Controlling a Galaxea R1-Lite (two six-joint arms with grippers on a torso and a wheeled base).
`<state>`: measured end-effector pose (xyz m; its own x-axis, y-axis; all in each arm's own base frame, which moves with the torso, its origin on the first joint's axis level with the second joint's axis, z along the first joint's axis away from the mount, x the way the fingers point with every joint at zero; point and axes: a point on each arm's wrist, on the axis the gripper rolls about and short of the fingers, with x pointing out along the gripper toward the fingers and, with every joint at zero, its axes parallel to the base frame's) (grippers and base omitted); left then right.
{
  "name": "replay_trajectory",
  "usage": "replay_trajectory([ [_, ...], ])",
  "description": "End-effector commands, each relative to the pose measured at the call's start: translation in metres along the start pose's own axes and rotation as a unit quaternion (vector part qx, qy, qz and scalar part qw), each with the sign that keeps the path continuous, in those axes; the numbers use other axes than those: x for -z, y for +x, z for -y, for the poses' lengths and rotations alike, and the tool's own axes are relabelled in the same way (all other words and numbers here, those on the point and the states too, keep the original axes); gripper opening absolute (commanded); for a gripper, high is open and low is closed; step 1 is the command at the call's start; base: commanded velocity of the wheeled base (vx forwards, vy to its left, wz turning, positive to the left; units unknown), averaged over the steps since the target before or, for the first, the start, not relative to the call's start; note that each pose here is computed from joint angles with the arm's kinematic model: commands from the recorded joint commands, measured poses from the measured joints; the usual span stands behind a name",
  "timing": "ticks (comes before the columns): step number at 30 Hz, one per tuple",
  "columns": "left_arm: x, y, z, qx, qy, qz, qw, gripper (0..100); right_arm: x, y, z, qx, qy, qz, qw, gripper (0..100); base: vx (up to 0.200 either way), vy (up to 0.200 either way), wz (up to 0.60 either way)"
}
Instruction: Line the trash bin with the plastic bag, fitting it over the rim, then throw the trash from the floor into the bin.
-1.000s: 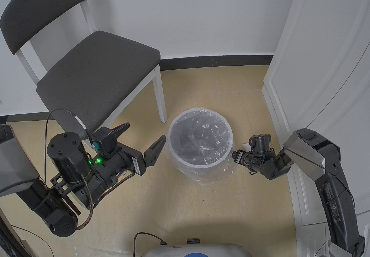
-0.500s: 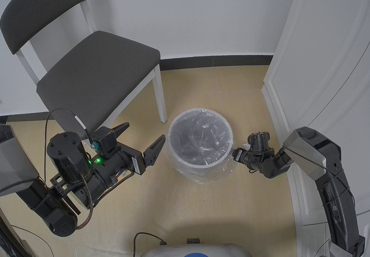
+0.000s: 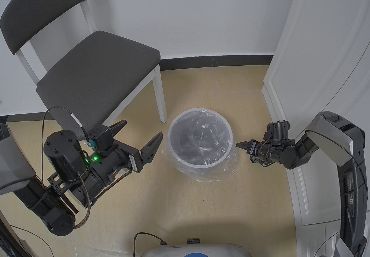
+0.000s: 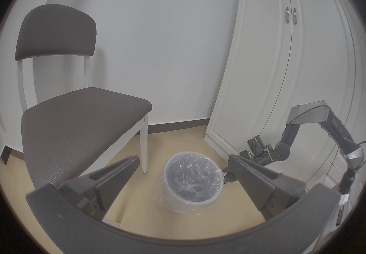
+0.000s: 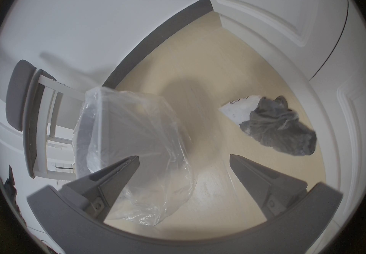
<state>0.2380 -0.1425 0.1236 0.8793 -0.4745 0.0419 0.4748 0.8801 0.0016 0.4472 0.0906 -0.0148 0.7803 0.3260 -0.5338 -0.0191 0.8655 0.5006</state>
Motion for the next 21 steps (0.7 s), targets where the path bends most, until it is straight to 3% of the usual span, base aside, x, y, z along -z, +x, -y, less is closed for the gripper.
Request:
replay_trajectory([
  [1, -0.001, 0.000, 0.000, 0.000, 0.000, 0.002, 1.0000, 100, -0.008, -0.005, -0.001, 0.000, -0.005, 0.010, 0.9999, 100, 0.000, 0.000, 0.00],
  [5, -0.001, -0.001, 0.000, 0.000, 0.000, 0.001, 1.0000, 100, -0.008, -0.003, 0.003, 0.014, -0.018, 0.016, 0.9996, 100, 0.000, 0.000, 0.00],
  [11, 0.000, -0.001, 0.000, 0.000, 0.000, 0.001, 1.0000, 100, 0.012, 0.018, 0.008, 0.069, -0.061, 0.021, 0.9955, 100, 0.000, 0.000, 0.00],
  [21, -0.001, -0.001, 0.000, 0.001, 0.001, 0.002, 1.0000, 100, 0.044, 0.042, -0.010, 0.093, -0.089, 0.013, 0.9916, 100, 0.000, 0.000, 0.00],
])
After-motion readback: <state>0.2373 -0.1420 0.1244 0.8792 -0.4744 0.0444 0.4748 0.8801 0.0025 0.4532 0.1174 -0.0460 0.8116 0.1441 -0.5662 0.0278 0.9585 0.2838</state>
